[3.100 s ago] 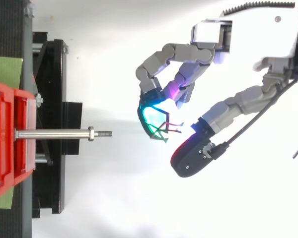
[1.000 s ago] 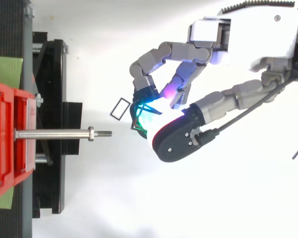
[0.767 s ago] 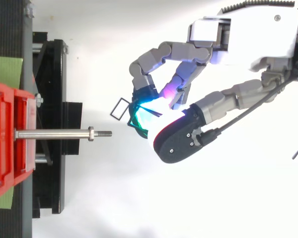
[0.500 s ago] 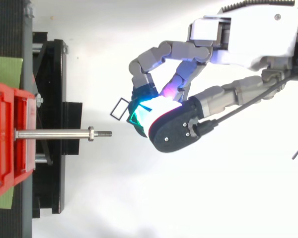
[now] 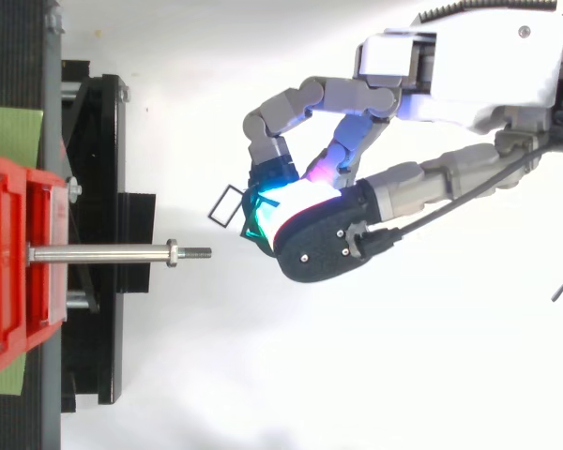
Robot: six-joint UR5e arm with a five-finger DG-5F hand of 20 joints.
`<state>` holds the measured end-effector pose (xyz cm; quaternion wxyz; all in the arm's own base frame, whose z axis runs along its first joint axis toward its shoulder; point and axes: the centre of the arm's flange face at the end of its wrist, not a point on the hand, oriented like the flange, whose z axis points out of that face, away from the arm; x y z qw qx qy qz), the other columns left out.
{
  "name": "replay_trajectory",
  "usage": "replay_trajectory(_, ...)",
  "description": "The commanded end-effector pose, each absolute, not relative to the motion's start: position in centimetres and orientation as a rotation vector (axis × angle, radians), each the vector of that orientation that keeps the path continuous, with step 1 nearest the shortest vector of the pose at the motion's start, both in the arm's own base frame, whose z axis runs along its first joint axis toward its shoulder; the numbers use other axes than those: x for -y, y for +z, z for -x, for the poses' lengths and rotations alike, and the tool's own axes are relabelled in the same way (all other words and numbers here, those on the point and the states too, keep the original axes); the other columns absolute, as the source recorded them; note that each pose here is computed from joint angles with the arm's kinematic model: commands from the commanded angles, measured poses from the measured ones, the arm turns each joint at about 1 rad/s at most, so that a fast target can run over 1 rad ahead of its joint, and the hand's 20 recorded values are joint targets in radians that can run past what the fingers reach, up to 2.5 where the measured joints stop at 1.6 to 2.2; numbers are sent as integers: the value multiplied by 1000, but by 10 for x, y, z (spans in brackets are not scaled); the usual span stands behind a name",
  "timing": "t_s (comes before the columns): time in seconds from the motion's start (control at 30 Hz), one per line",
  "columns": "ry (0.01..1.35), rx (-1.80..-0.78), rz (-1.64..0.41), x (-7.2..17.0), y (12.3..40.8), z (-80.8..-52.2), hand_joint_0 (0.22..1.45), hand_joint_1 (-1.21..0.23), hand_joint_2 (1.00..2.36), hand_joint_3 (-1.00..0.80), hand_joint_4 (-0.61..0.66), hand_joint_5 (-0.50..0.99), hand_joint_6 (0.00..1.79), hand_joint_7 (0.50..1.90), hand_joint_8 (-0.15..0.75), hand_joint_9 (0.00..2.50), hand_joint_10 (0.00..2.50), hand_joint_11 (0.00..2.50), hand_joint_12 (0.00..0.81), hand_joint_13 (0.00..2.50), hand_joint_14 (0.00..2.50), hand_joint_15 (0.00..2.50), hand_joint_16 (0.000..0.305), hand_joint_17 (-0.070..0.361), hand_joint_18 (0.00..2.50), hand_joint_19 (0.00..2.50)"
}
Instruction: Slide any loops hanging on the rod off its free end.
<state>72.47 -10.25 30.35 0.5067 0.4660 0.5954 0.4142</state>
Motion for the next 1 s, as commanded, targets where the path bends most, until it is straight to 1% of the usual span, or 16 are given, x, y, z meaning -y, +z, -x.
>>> replay_trajectory(0.0, 998, -1437, -1125, 103, 302, -725, 580, -708, 1024, -195, 235, -174, 720, 1380, 349, 974, 21, 540, 402, 880, 14, 315, 66, 150, 844, 641)
replay_trajectory(0.37, 999, -1435, -1123, 103, 304, -725, 617, -774, 1015, -332, 230, -194, 775, 1331, 339, 946, 22, 568, 391, 868, 14, 304, 65, 147, 842, 607)
replay_trajectory(0.53, 998, -1434, -1124, 104, 304, -725, 611, -753, 1008, -420, 238, -191, 787, 1307, 341, 959, 22, 569, 390, 879, 12, 305, 65, 146, 842, 607)
replay_trajectory(0.63, 999, -1435, -1123, 103, 304, -725, 588, -634, 1003, -470, 236, -168, 772, 1330, 354, 1011, 21, 572, 389, 894, 12, 304, 65, 146, 844, 615)
replay_trajectory(0.67, 999, -1435, -1123, 103, 304, -725, 585, -612, 1002, -474, 237, -165, 772, 1311, 355, 1023, 20, 573, 394, 901, 12, 301, 65, 146, 851, 616)
replay_trajectory(0.83, 1002, -1431, -1120, 102, 304, -725, 587, -534, 1005, -455, 232, -158, 763, 1328, 360, 1057, 21, 576, 395, 912, 12, 308, 65, 145, 858, 624)
replay_trajectory(0.9, 1003, -1428, -1118, 102, 304, -726, 588, -415, 1004, -456, 222, -146, 751, 1345, 362, 1082, 21, 575, 392, 919, 12, 311, 64, 145, 857, 642)
replay_trajectory(0.97, 1005, -1425, -1121, 103, 304, -726, 589, -387, 1004, -455, 219, -145, 749, 1348, 361, 1090, 23, 576, 398, 925, 12, 315, 64, 145, 859, 651)
